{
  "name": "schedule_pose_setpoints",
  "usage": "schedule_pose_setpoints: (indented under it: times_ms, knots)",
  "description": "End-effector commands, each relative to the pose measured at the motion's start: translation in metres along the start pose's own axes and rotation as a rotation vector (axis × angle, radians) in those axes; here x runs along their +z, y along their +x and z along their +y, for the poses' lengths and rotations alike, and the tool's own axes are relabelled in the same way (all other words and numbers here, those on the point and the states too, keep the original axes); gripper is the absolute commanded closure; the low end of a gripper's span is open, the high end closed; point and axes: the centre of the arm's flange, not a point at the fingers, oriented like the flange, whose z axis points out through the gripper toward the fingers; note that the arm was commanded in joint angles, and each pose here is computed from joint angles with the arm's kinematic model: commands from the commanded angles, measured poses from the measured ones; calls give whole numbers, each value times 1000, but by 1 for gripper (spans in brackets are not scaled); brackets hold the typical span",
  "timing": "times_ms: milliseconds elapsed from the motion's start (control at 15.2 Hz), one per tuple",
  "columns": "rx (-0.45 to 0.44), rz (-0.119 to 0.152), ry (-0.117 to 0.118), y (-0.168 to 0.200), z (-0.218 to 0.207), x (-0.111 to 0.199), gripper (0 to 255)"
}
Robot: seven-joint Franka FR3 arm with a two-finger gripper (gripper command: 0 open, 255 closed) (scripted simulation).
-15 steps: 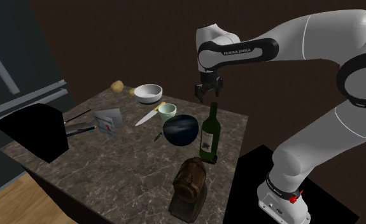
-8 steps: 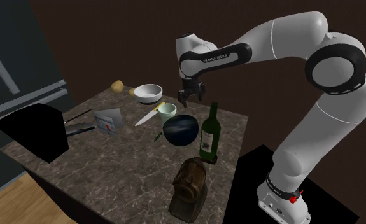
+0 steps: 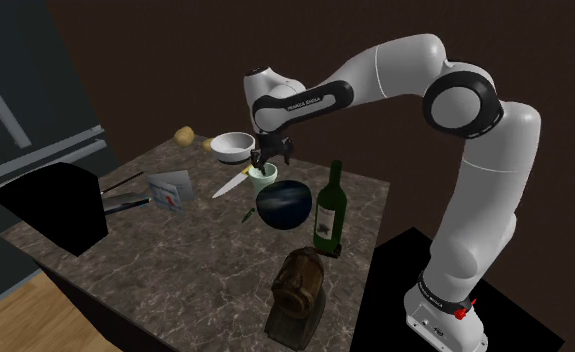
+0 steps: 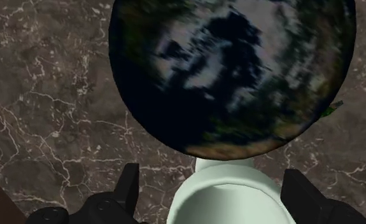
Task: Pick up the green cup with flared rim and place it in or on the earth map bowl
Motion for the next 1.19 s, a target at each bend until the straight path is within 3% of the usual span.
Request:
schedule_pose_setpoints:
  times_ms: [0, 396, 858, 1122]
  knots:
    - [0, 5, 0, 15, -19, 7, 0]
    - [-4, 18, -1, 60, -78, 27, 0]
    - [-4, 18, -1, 61, -78, 64, 0]
    - [-4, 18, -1, 61, -78, 67, 0]
